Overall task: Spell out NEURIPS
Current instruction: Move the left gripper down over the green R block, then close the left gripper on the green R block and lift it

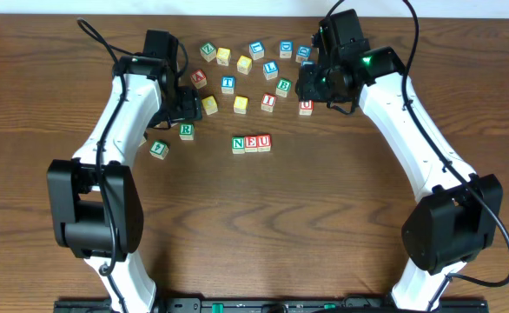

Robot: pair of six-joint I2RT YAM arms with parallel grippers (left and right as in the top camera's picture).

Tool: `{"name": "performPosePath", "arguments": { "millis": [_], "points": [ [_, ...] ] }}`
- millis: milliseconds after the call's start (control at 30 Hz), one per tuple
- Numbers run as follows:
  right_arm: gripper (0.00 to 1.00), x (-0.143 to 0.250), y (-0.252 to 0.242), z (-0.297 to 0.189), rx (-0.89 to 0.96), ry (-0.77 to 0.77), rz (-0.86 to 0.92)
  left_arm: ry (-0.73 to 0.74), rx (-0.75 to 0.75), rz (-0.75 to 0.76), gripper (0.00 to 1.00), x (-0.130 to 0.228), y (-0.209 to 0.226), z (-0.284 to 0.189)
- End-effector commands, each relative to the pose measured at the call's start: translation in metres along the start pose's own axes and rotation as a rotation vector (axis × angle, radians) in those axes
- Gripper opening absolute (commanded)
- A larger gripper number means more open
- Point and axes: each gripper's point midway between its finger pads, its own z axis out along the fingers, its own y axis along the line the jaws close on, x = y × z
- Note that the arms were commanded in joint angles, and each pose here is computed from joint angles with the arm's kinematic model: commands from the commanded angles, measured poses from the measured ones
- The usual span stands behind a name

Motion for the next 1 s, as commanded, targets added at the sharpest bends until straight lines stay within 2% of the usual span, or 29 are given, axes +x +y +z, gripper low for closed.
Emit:
{"name": "performPosePath", "arguments": {
  "millis": [0,267,667,967],
  "points": [
    [0.52,-0.004,0.001,-0.003,-0.001,-0.008,-0.016,0.048,0.002,0.019,0.81,0.009,-0.002,0.018],
    [0.52,-0.002,0.001,-0.003,0.001,0.0,-0.015,0.103,-0.011,0.037,0.8,0.019,-0.008,0.04],
    [0.52,-0.001,0.0,-0.003,0.006,0.003,-0.017,0.153,-0.024,0.04,0.64,0.028,-0.007,0.06],
    [0.53,-0.001,-0.001,-0.003,0.007,0.004,-0.018,0.148,-0.023,0.036,0.62,0.031,-0.006,0.066]
  ]
}}
